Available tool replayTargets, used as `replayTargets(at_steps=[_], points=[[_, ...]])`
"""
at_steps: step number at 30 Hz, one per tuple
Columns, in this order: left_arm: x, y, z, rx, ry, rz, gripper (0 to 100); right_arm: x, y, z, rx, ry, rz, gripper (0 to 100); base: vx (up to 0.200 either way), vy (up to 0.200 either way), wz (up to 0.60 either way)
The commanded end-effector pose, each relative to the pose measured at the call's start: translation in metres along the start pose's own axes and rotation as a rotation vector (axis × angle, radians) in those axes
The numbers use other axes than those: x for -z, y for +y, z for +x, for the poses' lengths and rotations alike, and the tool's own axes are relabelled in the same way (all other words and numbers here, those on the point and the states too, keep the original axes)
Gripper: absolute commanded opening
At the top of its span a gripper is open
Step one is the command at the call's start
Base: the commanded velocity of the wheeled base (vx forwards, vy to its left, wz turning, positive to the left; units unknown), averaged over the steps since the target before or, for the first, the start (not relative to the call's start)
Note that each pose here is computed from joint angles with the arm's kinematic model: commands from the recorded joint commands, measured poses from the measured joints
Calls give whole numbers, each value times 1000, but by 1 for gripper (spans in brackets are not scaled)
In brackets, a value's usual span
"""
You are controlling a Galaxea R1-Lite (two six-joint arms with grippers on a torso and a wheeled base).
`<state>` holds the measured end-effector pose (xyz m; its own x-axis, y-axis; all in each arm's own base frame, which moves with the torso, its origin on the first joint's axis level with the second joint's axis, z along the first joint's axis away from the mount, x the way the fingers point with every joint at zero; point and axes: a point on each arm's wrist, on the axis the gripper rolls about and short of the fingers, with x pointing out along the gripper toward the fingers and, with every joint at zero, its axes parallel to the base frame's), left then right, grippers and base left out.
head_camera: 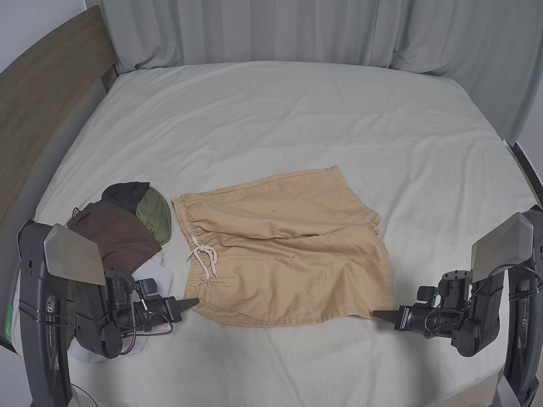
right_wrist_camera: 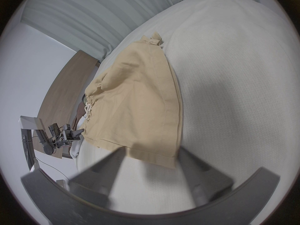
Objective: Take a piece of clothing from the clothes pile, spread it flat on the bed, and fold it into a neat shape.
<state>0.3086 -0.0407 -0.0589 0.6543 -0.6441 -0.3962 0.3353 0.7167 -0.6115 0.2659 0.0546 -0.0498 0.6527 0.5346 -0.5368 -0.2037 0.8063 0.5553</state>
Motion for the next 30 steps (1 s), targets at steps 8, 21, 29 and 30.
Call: replayTargets(at_steps=[8,21,29,30], points=[[0,0,0,0,0,0,0,1,-1,0,5,2,-6,0,0,0,0],[0,1,0,-2,0,-2,0,2,0,0,5,4,-10,0,0,0,0],[2,6,-13,-17,7,60,0,6,-1,-6,11,23,-42,0,0,0,0],[2,7,-15,-5,14,71,0,6,-1,-8,9,29,-67,0,0,0,0]])
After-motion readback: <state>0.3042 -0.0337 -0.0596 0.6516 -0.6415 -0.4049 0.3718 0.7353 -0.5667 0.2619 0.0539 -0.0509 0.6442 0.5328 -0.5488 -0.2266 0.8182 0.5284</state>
